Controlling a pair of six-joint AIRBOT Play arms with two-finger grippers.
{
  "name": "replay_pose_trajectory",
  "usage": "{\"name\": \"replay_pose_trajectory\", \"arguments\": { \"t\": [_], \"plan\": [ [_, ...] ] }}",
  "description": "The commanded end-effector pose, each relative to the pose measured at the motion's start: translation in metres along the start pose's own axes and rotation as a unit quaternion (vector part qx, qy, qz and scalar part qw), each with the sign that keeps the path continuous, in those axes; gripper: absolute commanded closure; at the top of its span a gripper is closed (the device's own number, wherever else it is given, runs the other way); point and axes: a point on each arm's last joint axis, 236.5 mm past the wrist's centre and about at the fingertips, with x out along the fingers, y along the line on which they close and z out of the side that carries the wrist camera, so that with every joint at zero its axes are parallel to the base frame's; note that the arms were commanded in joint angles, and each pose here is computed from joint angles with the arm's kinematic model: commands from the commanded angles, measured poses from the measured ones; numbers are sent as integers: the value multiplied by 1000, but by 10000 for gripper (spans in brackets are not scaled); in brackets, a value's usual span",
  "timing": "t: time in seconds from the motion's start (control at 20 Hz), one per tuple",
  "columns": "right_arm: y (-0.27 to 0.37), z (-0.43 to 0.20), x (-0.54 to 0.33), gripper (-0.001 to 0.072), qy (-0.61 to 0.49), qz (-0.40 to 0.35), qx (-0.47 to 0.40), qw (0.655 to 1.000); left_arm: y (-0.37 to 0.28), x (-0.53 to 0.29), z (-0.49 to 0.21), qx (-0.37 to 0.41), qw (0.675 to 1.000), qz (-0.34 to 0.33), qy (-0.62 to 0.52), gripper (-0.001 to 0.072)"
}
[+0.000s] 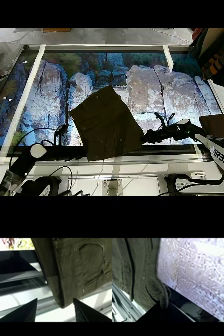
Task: Fold the clothes and pants, and hang the long-sleeved shirts on hangers.
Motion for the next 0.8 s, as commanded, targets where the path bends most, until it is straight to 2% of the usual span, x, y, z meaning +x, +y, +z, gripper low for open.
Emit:
{"name": "replay_pose_trajectory", "arguments": {
  "t": [0.0, 0.4, 0.5, 0.6, 0.65, 0.75],
  "plan": [
    [2, -1, 0, 691, 1, 4, 0, 1000, -1, 3, 5, -2, 1000, -9, -17, 164],
    [5, -2, 0, 691, 3, 10, 1, 1000, 10, 42, -34, 13, 996, 20, 86, 170],
    [8, -3, 0, 692, 7, 17, 2, 1000, 4, 51, -27, 6, 997, 15, 70, 274],
    [10, -3, 0, 691, 8, 21, 3, 1000, -3, 55, -10, 0, 1000, 7, 30, 295],
    [12, -4, 0, 692, 9, 25, 3, 1000, -7, 55, -5, -11, 1000, -2, 21, 364],
    [20, -7, -3, 692, 20, 39, -2, 999, -13, 54, -4, -13, 1000, -10, 22, 600]
  ]
}}
